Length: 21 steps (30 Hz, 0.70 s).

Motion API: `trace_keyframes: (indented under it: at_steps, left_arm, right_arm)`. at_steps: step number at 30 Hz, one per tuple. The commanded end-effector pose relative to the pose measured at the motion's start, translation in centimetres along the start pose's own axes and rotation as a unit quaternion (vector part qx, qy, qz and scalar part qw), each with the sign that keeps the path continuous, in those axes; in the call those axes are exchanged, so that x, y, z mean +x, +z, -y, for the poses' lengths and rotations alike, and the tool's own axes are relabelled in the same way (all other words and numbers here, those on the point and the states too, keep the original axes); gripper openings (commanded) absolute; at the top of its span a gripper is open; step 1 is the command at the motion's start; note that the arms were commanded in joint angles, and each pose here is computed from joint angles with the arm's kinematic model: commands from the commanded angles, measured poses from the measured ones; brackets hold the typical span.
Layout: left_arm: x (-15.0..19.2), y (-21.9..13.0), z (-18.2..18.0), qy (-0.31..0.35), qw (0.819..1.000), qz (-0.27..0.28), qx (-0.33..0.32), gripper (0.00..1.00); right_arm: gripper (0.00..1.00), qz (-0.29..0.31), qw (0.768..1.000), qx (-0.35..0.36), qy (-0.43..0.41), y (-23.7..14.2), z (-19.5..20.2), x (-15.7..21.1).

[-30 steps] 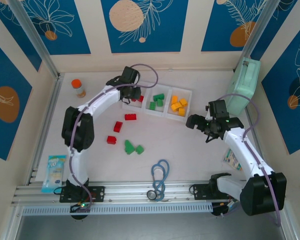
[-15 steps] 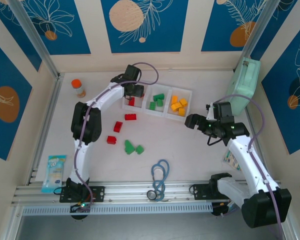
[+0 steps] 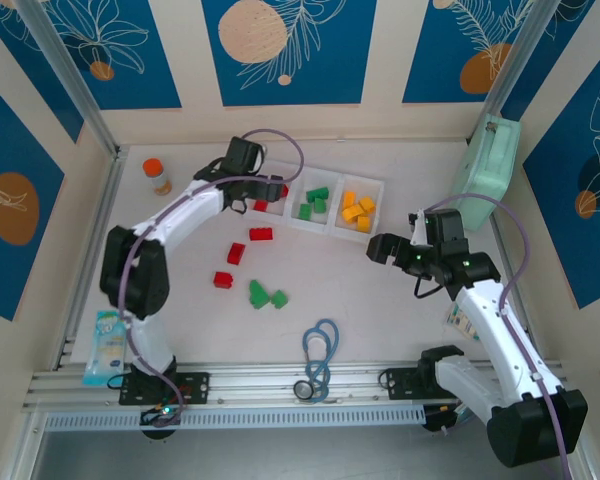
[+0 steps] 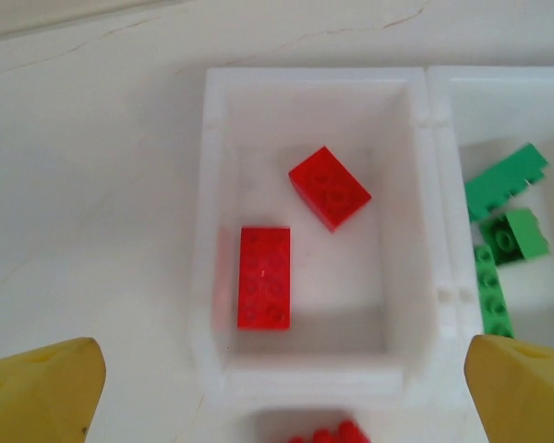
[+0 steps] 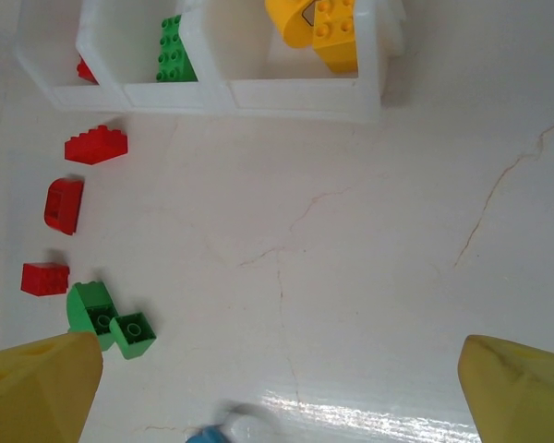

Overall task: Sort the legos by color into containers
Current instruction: Place the lego in the container, then pick up the lego from the center of the table.

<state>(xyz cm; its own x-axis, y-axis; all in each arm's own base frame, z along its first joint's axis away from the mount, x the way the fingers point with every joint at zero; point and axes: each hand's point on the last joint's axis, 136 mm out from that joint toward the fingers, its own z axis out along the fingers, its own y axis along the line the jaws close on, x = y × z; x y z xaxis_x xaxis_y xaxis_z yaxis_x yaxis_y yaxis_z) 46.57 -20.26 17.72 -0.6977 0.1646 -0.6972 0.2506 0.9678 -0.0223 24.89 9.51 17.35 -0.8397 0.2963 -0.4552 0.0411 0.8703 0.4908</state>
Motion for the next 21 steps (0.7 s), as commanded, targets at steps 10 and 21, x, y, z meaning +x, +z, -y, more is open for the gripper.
trace_keyframes:
  at_steps: [10,21]
  left_arm:
    - [11.0,0.3,0.8,-0.071,0.991,-0.096,0.053,0.99]
    - [12.8,3.2,2.7,-0.083,0.986,-0.129,0.062,1.00]
  right_arm:
    - [0.99,-0.042,0.999,-0.003,0.013,1.1,-1.2,0.4]
    - [0.99,-0.079,0.996,-0.002,-0.038,1.7,-2.5,2.1]
